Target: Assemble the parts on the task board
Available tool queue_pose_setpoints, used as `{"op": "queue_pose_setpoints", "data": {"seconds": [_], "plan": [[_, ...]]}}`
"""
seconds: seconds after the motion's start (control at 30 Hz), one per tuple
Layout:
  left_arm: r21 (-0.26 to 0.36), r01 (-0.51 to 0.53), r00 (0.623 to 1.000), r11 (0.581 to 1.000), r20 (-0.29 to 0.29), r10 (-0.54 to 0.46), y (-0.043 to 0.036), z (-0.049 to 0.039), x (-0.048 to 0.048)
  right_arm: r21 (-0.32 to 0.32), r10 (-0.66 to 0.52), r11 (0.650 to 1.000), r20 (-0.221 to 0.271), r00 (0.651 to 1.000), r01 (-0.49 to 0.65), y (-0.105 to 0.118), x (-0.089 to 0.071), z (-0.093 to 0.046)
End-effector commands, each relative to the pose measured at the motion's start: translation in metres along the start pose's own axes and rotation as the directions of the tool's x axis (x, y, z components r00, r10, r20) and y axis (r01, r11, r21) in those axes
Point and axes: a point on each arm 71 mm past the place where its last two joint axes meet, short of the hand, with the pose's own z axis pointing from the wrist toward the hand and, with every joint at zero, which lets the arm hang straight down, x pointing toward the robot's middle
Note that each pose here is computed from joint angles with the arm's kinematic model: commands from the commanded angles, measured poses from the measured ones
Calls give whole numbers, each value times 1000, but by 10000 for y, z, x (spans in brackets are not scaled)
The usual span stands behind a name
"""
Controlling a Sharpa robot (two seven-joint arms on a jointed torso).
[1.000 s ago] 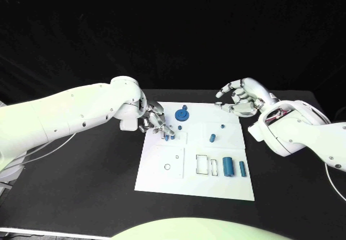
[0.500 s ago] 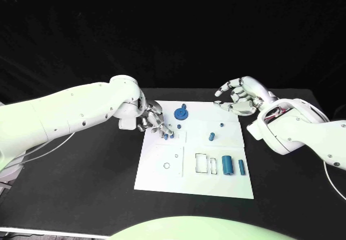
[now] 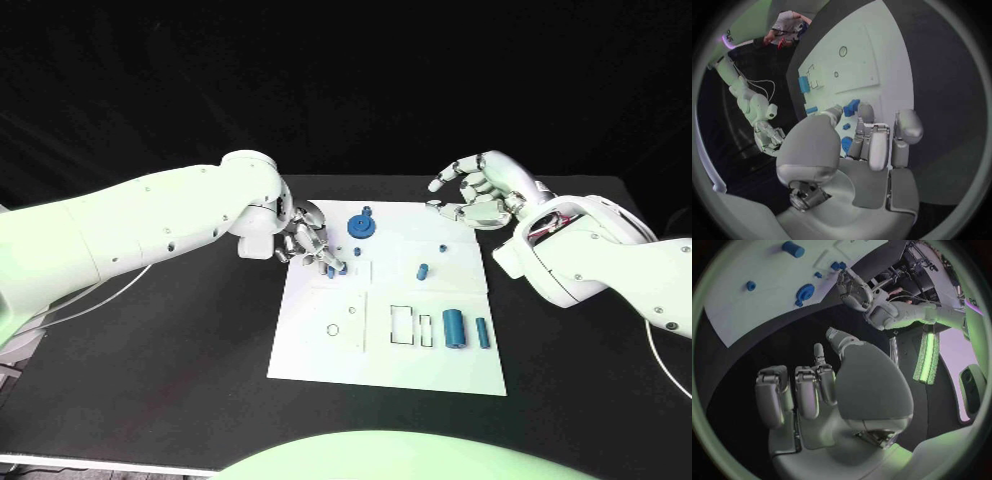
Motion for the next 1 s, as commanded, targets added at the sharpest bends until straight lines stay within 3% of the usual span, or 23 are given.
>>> {"op": "queue_pose_setpoints", "data": {"seconds": [0.03,1.0], "plan": [[17,-11,1000,1000,-10,12,-35,11,14,-7,-2,1000,-13,1000,2,13,13,0],[2,-27,999,1000,-22,27,-28,24,21,-5,-2,1000,-12,1000,2,13,11,-4]]}}
